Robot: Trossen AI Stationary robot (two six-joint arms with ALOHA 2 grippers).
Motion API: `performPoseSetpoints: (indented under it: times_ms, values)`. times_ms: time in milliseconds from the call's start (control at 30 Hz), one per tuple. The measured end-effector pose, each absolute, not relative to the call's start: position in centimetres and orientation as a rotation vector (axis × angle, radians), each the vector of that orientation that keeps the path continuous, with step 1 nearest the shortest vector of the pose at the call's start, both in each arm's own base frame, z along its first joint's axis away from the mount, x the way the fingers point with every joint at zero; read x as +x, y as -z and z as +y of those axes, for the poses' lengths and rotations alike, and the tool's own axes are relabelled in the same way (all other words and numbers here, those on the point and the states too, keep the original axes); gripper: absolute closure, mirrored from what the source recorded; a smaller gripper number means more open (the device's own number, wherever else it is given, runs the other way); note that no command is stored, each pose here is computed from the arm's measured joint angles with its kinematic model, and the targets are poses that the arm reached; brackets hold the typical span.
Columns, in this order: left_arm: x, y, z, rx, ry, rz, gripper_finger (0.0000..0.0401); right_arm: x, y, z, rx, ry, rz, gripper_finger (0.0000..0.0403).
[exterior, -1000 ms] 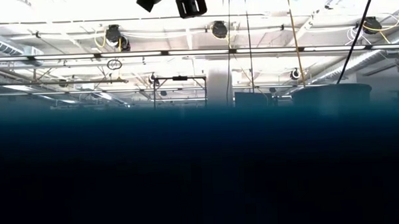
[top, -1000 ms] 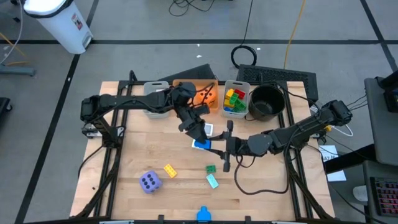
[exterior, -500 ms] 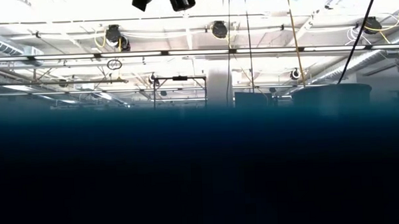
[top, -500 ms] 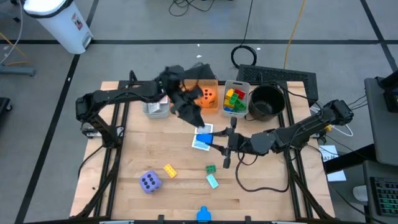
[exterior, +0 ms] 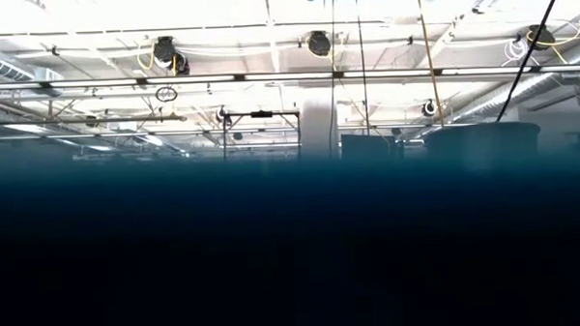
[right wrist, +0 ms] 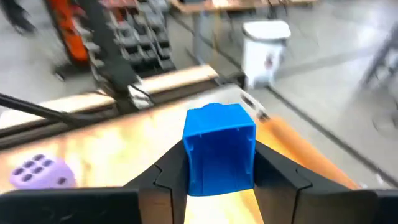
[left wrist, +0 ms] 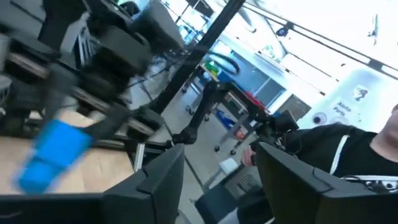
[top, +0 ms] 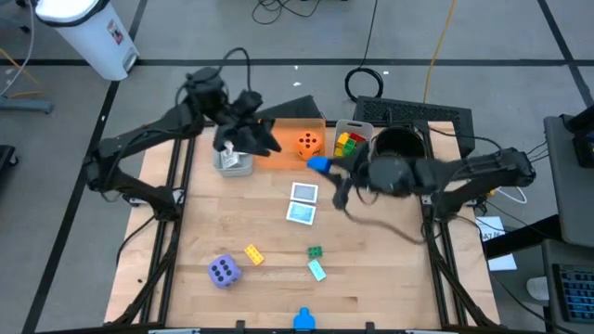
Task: Pick & Place Toys
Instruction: Put the blue game piece into the right gray bin
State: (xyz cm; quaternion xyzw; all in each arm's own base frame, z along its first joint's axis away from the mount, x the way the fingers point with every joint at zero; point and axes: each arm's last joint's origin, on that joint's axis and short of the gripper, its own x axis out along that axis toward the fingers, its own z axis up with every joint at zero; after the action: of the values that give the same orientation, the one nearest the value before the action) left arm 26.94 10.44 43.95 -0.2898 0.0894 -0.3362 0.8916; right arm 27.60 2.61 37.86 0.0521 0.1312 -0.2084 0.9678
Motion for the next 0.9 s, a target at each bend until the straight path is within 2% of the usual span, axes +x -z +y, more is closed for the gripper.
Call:
performPoseSetpoints:
  times_ms: [233, 400, 600, 900]
  values:
    - [25.3, -45.2, 9.7, -0.529, 0.737, 0.155, 0.0220, 27.3, -39.5, -5.4, 0.335, 0.520, 0.572, 0.0275]
    - [24.5, -45.5, 9.2, -0.472, 0.782, 0.150, 0.0228, 27.1, -38.2, -10.4, 0.441, 0.593, 0.767, 0.0275]
    - [23.0, -45.9, 8.9, -0.405, 0.791, 0.140, 0.0222, 27.9, -34.5, -14.0, 0.507, 0.569, 1.004, 0.0275]
    - [20.1, -45.4, 9.6, -0.367, 0.774, 0.174, 0.0241, 30.2, -28.4, -15.2, 0.554, 0.500, 1.342, 0.0275]
